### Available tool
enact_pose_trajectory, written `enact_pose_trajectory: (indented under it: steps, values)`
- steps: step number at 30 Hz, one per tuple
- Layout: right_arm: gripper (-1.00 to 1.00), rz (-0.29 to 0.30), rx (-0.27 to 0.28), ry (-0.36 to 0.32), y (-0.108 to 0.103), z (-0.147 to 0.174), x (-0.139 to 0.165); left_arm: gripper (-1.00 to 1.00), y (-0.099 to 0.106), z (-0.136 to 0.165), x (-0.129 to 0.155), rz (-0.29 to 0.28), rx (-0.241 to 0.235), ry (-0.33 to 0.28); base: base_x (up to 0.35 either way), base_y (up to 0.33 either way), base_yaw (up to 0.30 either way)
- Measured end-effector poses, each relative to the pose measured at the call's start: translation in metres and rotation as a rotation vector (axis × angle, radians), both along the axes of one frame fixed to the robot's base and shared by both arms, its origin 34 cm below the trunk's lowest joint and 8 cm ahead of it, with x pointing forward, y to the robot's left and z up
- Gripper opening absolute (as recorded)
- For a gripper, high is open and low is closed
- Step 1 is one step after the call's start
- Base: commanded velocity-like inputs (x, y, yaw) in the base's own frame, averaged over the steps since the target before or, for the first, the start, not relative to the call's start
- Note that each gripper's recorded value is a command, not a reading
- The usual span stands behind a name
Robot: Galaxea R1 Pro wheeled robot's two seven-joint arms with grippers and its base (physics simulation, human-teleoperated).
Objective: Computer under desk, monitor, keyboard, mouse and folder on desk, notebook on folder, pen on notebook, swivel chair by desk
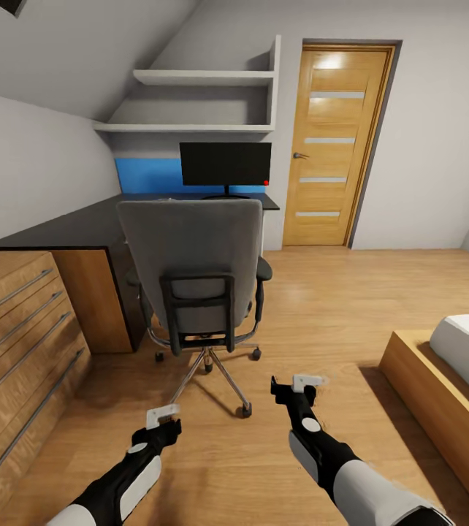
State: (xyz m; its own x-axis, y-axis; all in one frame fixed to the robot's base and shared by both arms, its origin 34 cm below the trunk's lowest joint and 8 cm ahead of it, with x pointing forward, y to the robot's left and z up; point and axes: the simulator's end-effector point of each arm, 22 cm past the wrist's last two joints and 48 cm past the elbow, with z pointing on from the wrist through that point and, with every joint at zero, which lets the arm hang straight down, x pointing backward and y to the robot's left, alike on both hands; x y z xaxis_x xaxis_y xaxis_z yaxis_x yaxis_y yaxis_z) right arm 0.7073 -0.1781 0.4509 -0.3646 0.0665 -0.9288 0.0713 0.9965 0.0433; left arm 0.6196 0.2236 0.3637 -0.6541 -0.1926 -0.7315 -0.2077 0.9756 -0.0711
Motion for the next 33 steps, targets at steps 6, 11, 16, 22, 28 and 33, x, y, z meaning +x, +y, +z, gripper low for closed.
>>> enact_pose_trajectory:
  steps: [6,11,16,22,28,33]
  values:
    - [1.00,0.045,0.011,-0.002,0.037,0.003,-0.003,1.00,-0.044,0.011,0.005,-0.036,-0.048,-0.016,-0.001,-0.001,0.000]
    - [1.00,0.073,0.007,-0.002,0.055,0.006,-0.004,1.00,-0.077,0.033,0.019,-0.074,-0.089,-0.038,0.000,0.000,0.000]
    - [1.00,0.089,-0.005,0.026,0.059,0.004,-0.004,1.00,-0.084,0.042,0.026,-0.089,-0.097,-0.033,0.000,0.000,0.000]
    - [1.00,0.126,-0.009,0.087,0.073,0.016,0.003,1.00,-0.057,0.042,0.031,-0.048,-0.088,-0.032,0.000,0.000,0.000]
    - [1.00,0.140,0.001,0.077,0.081,0.032,0.011,1.00,-0.034,0.043,0.036,-0.020,-0.073,-0.044,0.000,0.000,0.000]
    - [1.00,0.147,0.004,0.077,0.084,0.034,0.011,1.00,-0.028,0.048,0.040,-0.006,-0.073,-0.075,0.015,0.007,0.000]
